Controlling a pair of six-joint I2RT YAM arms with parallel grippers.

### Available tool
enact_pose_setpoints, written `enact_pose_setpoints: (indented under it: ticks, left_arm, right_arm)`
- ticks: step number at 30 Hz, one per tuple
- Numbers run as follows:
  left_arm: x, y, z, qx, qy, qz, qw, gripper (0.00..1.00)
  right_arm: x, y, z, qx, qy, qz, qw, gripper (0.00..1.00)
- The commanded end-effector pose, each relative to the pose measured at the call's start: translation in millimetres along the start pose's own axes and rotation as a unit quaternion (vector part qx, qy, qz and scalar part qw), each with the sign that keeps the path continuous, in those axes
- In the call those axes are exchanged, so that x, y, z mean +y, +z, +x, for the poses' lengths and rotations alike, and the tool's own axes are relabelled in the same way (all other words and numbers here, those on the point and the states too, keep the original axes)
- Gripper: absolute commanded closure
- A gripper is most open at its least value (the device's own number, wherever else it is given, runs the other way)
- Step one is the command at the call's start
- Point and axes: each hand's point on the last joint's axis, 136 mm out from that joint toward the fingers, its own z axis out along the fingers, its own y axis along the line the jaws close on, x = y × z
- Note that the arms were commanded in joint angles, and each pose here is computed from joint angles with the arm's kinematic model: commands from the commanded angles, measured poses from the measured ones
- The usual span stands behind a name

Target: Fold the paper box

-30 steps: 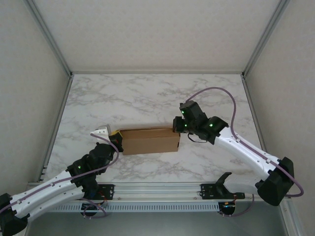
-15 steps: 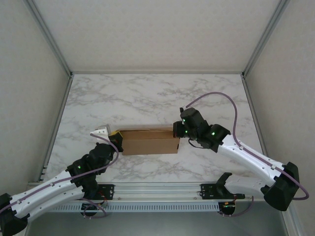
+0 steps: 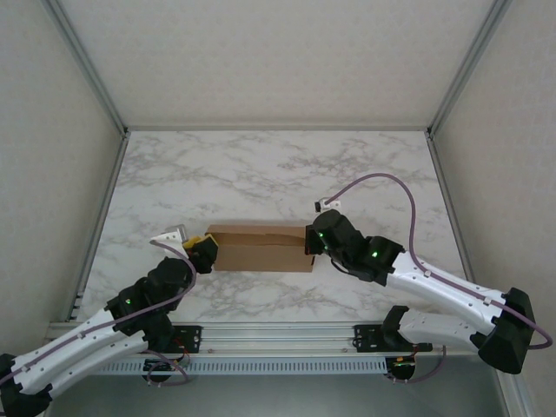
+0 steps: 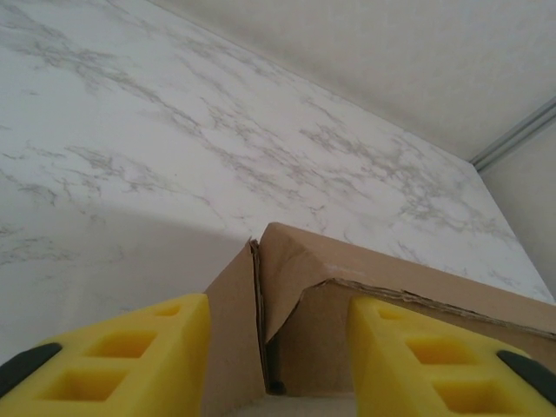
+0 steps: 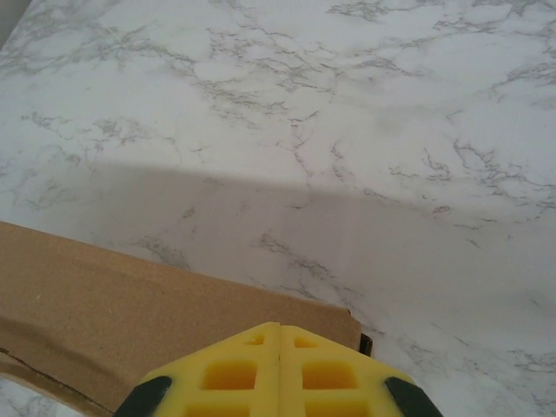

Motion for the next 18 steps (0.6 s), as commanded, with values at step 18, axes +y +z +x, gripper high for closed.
enact_pose_setpoints:
  ticks: [18]
  left_arm:
    - [-25.0,-37.2,-64.2,-0.054,-0.06,0.048,0.996,0.58]
  right_arm:
    - [-13.0,1.2,13.9,0.027,-0.013,0.039,0.999,0.9]
